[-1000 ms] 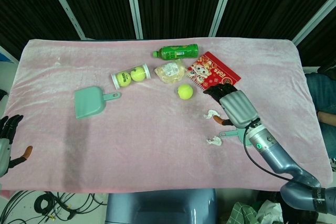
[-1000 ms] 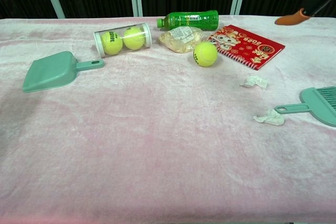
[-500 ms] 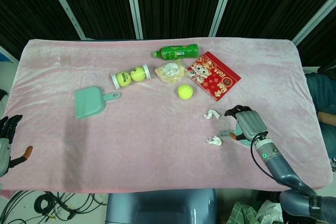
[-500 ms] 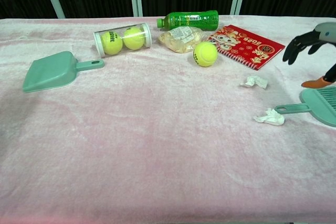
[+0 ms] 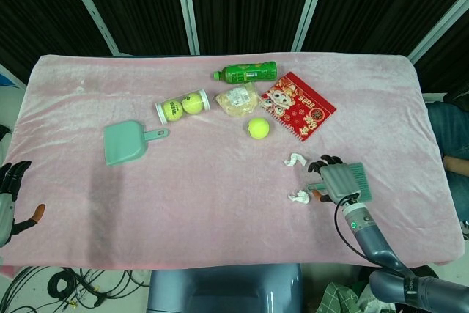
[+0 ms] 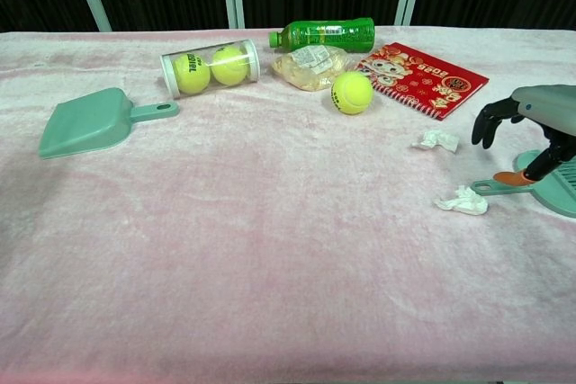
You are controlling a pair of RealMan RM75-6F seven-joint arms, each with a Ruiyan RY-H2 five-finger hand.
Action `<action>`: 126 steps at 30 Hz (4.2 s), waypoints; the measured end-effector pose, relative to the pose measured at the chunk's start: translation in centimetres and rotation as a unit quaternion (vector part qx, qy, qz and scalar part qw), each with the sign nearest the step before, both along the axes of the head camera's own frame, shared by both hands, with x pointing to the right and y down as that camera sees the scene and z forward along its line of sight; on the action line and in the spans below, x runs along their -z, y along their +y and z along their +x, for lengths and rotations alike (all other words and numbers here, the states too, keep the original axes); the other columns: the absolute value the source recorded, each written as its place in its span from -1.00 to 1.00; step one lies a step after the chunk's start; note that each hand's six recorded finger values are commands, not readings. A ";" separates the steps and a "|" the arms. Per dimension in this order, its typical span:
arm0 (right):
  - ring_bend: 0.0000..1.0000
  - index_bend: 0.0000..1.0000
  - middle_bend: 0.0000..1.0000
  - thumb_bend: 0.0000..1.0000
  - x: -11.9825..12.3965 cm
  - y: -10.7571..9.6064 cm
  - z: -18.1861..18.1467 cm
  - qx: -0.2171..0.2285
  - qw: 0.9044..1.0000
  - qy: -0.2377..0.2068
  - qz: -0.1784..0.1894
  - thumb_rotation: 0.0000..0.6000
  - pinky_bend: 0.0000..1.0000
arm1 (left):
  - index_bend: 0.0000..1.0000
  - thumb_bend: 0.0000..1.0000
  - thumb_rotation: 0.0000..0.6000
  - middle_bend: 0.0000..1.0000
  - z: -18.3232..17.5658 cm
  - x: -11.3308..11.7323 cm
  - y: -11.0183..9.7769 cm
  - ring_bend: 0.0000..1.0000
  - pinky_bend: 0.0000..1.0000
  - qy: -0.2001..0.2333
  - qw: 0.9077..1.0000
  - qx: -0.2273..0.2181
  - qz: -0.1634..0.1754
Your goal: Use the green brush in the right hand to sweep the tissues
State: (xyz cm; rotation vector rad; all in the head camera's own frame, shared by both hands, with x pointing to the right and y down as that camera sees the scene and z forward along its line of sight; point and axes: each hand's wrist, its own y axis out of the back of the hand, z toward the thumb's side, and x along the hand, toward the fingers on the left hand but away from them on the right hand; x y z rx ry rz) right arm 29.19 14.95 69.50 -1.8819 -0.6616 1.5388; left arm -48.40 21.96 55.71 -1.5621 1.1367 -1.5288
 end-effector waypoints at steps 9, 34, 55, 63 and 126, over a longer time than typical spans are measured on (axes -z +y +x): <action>-0.66 -0.20 -0.23 -0.59 -0.8 0.4 1.2 -0.002 1.000 0.027 -0.011 1.00 -0.62 | -0.86 -0.39 1.00 -0.83 0.0 0.0 0.0 -1.00 -1.00 -0.004 1.000 -0.001 0.000; -0.62 -0.08 -0.16 -0.52 -2.7 1.4 1.9 0.006 0.999 0.039 -0.012 1.00 -0.62 | -0.86 -0.39 1.00 -0.83 0.0 -0.1 0.0 -1.00 -1.00 -0.007 1.000 0.000 0.001; -0.58 0.02 -0.07 -0.40 -3.6 1.5 2.0 0.008 0.999 0.043 -0.025 1.00 -0.62 | -0.85 -0.39 1.00 -0.83 0.0 -0.1 0.0 -1.00 -1.00 -0.008 1.000 0.000 0.000; -0.55 0.08 -0.03 -0.35 -3.8 1.7 1.9 0.014 0.998 0.046 -0.030 1.00 -0.62 | -0.83 -0.39 1.00 -0.83 0.0 -0.1 0.1 -0.98 -1.00 -0.008 1.000 -0.002 -0.002; -0.44 0.42 0.14 -0.18 2.0 2.4 -6.8 -0.231 0.908 -0.348 -0.031 1.00 -0.62 | -0.82 -0.39 1.00 -0.83 -0.1 0.0 0.1 -0.98 -1.00 0.001 1.000 0.002 -0.006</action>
